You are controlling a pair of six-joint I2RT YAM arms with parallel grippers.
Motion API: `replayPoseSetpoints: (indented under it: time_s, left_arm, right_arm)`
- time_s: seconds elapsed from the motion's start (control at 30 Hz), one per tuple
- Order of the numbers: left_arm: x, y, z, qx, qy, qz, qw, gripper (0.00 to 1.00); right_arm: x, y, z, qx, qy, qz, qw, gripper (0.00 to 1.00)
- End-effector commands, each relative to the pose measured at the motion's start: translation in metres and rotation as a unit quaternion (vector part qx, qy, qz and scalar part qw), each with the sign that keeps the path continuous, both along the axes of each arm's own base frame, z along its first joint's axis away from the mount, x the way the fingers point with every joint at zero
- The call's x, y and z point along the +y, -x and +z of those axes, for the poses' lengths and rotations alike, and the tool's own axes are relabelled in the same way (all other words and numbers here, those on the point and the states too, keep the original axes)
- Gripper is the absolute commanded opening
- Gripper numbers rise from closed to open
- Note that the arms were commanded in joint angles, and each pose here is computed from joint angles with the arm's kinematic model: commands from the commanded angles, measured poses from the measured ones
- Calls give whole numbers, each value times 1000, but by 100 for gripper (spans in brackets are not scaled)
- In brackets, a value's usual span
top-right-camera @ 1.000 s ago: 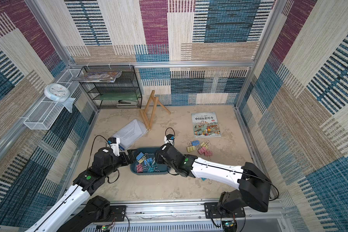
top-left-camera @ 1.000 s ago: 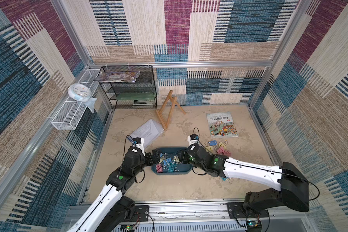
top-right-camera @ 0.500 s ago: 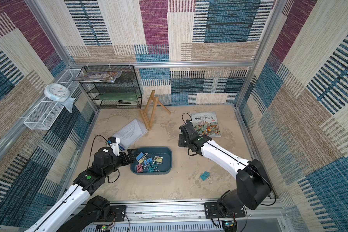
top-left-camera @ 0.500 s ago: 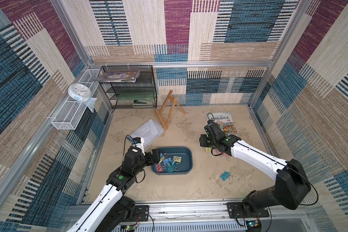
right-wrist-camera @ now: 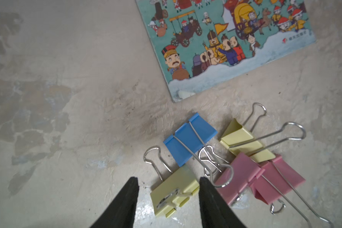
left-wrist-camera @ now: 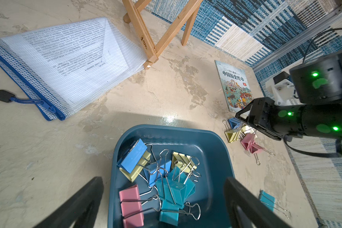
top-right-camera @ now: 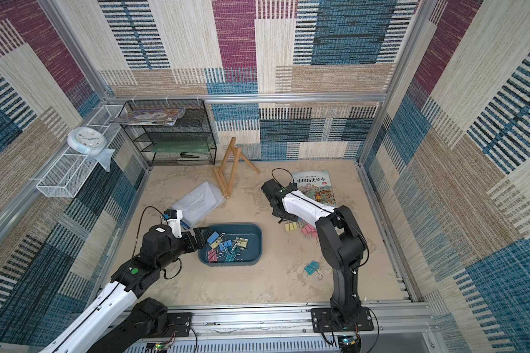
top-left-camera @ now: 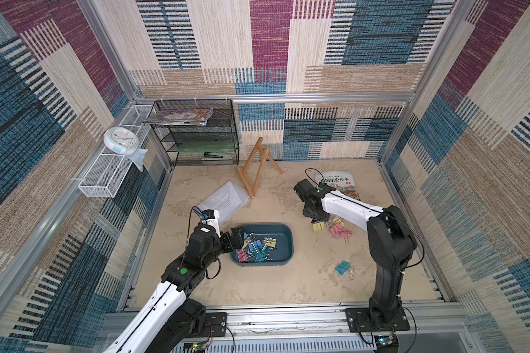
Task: Put the binder clips in the storage box
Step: Pick up the binder clip at the center of the board.
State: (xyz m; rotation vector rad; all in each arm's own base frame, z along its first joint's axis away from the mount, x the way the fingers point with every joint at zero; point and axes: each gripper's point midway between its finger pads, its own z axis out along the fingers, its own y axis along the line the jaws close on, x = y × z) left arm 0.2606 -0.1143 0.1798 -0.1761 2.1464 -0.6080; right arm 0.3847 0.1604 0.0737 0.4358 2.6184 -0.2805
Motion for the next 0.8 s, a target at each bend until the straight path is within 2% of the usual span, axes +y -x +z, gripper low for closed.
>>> replayPoseSetpoints:
  time_s: [0.0,0.23,0.5,0.77]
  left_arm:
    - [3,-1,2,-10,-11,4,1000,99]
    - [3,-2,2,-11,-9,4,1000,99]
    - [0,-3,4,-8,-1,0,1000,99]
    - [3,0,5,-11,-3,5,1000,99]
  right_arm:
    - [-8,4,-2,4,18,-21,1000,52]
    - [0,12,-5,11,-6,-11,1000,41]
    - [1,20,-8,16,-15,-5,1000,19]
    - [11,28,17,-10,-45,19,999,1]
